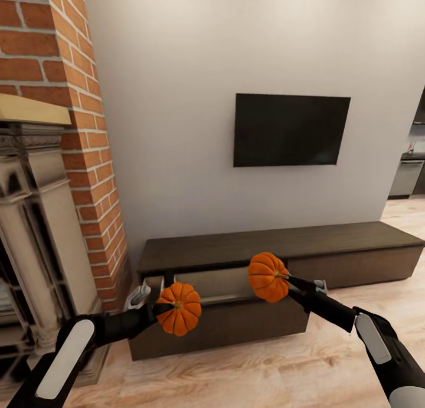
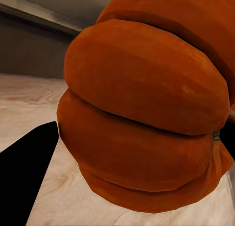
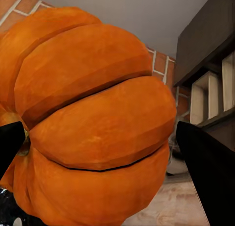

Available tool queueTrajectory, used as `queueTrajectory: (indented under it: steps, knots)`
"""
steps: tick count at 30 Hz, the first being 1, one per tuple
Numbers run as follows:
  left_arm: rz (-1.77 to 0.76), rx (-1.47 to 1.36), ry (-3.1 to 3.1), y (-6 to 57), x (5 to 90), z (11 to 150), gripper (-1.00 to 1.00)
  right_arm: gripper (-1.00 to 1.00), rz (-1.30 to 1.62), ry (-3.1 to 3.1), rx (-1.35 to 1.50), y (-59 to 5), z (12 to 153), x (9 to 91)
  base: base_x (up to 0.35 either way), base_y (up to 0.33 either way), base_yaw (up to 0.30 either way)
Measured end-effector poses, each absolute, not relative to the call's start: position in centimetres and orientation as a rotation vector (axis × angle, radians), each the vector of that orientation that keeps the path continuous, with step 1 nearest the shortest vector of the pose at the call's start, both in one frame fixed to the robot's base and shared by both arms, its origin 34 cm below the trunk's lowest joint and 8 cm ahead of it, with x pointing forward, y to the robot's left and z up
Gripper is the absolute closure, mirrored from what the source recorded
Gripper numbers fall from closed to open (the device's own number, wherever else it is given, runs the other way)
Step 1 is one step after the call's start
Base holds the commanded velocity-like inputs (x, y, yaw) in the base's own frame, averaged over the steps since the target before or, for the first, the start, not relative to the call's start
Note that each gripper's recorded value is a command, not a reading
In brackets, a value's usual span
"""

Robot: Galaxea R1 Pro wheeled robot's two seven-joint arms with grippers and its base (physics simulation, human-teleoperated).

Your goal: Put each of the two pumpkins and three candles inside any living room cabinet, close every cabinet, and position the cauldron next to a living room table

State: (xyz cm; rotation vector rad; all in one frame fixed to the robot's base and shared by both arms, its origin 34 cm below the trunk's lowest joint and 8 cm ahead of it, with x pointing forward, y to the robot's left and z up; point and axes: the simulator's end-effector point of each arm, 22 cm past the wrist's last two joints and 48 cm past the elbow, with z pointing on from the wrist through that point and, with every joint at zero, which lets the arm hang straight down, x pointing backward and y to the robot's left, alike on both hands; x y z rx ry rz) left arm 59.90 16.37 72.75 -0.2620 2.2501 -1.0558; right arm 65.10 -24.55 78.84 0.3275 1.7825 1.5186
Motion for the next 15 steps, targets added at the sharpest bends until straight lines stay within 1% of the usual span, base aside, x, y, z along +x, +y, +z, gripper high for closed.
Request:
queueTrajectory:
  steps: [7, 13, 15]
  knots:
    - [-1.056, -0.249, 2.258, 15.95, 59.73, 72.62, 1.00, 1.00, 1.518, 1.782, 0.326, -24.54, 78.88, 65.10, 0.242, -0.242, 0.021]
    - [-1.054, -0.247, 2.255, 15.96, 59.71, 72.76, 1.00, 1.00, 1.518, 1.779, 0.324, -24.53, 79.06, 65.07, 0.241, -0.239, 0.187]
    - [-1.056, -0.247, 2.254, 15.95, 59.72, 72.83, 1.00, 1.00, 1.518, 1.779, 0.324, -24.54, 79.07, 65.06, 0.167, -0.143, 0.098]
